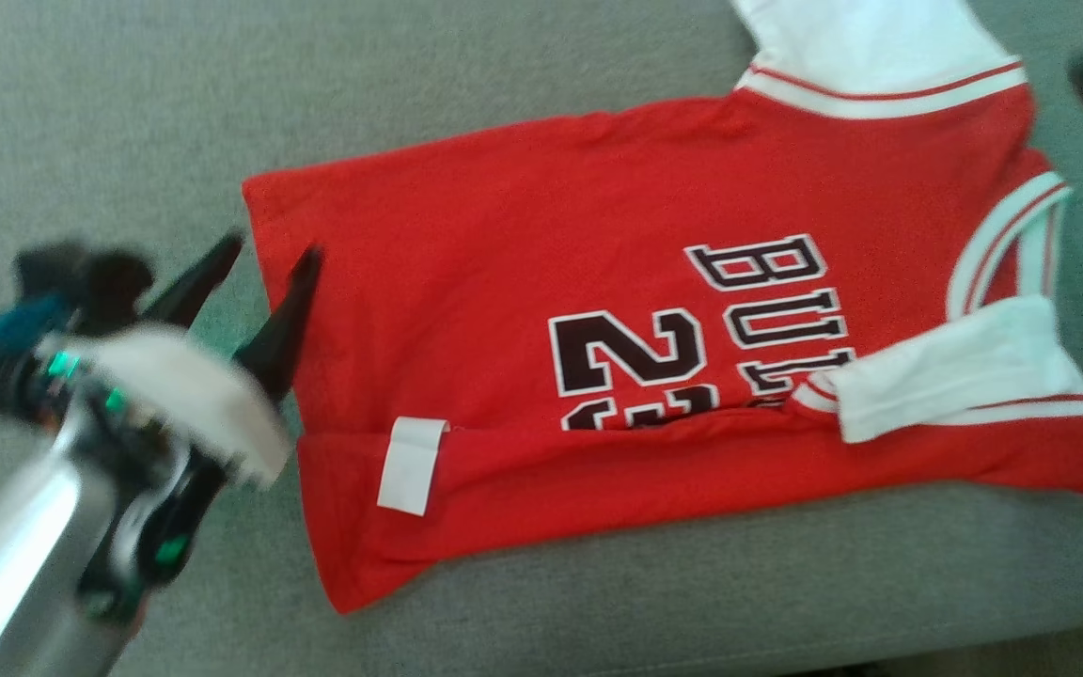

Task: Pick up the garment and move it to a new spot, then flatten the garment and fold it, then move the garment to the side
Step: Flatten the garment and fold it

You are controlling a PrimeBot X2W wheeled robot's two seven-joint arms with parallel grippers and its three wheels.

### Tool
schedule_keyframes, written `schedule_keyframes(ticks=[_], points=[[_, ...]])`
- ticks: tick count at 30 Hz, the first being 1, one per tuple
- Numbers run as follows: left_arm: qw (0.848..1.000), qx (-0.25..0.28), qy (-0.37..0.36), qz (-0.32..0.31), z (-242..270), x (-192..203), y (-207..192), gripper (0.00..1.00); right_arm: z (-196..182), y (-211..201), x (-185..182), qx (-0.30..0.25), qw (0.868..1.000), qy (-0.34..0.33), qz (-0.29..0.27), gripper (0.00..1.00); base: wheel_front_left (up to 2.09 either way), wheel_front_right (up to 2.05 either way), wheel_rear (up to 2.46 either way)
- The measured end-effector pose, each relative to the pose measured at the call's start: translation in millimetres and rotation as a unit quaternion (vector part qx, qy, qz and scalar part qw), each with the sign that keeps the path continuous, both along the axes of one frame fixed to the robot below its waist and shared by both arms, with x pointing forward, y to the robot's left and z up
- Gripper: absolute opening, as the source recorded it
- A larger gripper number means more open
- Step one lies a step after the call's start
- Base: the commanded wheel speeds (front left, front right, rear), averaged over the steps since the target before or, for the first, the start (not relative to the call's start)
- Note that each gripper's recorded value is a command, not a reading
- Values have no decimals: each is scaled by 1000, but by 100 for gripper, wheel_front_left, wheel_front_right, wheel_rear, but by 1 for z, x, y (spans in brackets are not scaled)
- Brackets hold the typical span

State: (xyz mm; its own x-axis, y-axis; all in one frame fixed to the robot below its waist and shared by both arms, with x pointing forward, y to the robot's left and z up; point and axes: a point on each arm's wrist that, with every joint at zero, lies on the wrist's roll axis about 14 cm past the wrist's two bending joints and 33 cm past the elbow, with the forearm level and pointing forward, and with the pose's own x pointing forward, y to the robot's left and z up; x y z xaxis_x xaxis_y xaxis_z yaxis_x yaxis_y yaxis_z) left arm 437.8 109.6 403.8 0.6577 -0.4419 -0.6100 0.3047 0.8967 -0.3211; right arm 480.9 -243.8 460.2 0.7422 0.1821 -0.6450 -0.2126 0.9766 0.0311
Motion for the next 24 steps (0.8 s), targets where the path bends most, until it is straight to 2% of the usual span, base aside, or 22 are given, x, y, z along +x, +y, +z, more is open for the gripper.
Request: schedule_keyframes(ticks=[4, 10, 16, 24], points=[[1000, 12, -3, -9, -16, 28, -14, 100, -20, 19, 51, -8, 1000, -5, 7, 100, 0, 0, 0], [1000, 20, 2, -9, -33, 45, -16, 100, -65, 26, 101, -26, 1000, 7, -5, 100, 0, 0, 0], [1000, 22, 0, -4, -37, 50, -12, 100, -105, 46, 116, -15, 999, 42, -1, 100, 0, 0, 0], [1000, 23, 4, -13, -39, 50, -14, 100, -107, 51, 123, -19, 999, 49, 9, 100, 0, 0, 0]])
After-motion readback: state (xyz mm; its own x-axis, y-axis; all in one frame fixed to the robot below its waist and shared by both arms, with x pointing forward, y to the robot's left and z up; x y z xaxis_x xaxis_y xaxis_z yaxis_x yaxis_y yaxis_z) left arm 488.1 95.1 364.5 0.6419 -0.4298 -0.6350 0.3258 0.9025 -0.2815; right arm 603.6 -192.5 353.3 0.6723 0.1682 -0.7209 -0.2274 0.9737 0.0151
